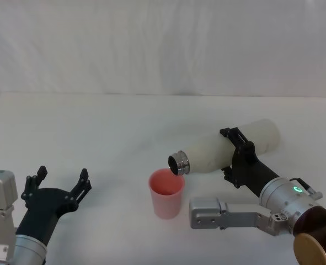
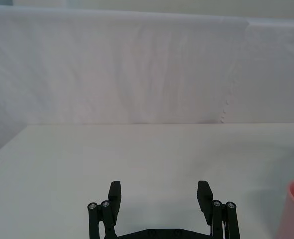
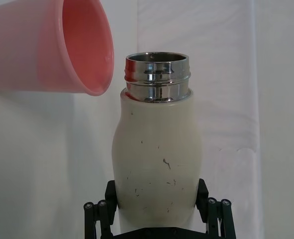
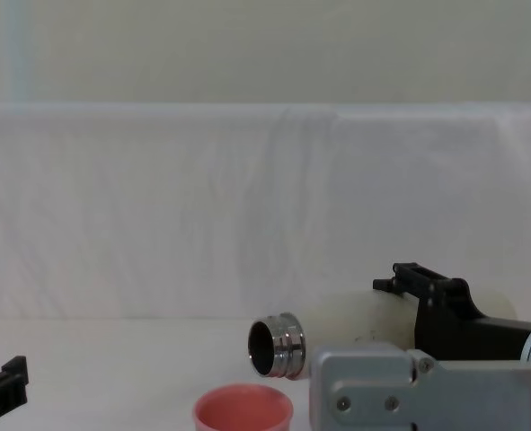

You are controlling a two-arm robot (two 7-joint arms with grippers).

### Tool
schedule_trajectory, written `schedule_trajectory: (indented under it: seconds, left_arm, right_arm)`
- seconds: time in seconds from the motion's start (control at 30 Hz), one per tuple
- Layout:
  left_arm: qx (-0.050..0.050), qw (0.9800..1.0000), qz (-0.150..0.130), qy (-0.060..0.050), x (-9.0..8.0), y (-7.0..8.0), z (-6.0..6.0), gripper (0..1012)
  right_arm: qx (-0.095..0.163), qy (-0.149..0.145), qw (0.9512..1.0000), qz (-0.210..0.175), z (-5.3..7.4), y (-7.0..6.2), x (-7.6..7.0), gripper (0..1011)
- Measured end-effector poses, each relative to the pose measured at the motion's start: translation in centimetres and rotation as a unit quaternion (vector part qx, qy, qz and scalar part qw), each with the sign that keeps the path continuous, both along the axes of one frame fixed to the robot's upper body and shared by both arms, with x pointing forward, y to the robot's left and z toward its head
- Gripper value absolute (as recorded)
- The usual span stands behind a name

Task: Grasp the thermos with one hand and pour water into the cup lid.

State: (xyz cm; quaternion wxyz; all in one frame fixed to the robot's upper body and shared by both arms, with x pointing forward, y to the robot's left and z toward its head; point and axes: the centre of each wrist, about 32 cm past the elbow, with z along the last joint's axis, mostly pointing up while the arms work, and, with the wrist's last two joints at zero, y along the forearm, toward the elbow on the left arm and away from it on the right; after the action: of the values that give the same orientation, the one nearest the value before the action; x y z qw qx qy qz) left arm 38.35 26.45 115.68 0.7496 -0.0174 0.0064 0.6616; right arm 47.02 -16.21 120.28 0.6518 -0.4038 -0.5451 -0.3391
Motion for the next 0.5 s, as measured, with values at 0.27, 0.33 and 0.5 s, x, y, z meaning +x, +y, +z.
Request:
schedule_trajectory:
  seconds: [0.27, 0.33, 0.5]
  left_arm:
    - [0.000, 1.0000, 0.000, 0.000, 0.00, 0.00, 0.00, 1001]
    - [0.000, 1.0000, 0.000, 0.000, 0.00, 0.00, 0.00, 1001]
    - [0.000, 1.0000, 0.000, 0.000, 0.00, 0.00, 0.00, 1001]
  right_arm:
    - [-0.008, -0.005, 1.0000, 0.001, 0.07, -0.01, 0.05, 957]
    - [-0.009, -0.006, 0.9999, 0.001, 0.09, -0.01, 0.05, 957]
    - [-0.012, -0.009, 0.9999, 0.002, 0.21, 0.06, 0.10, 957]
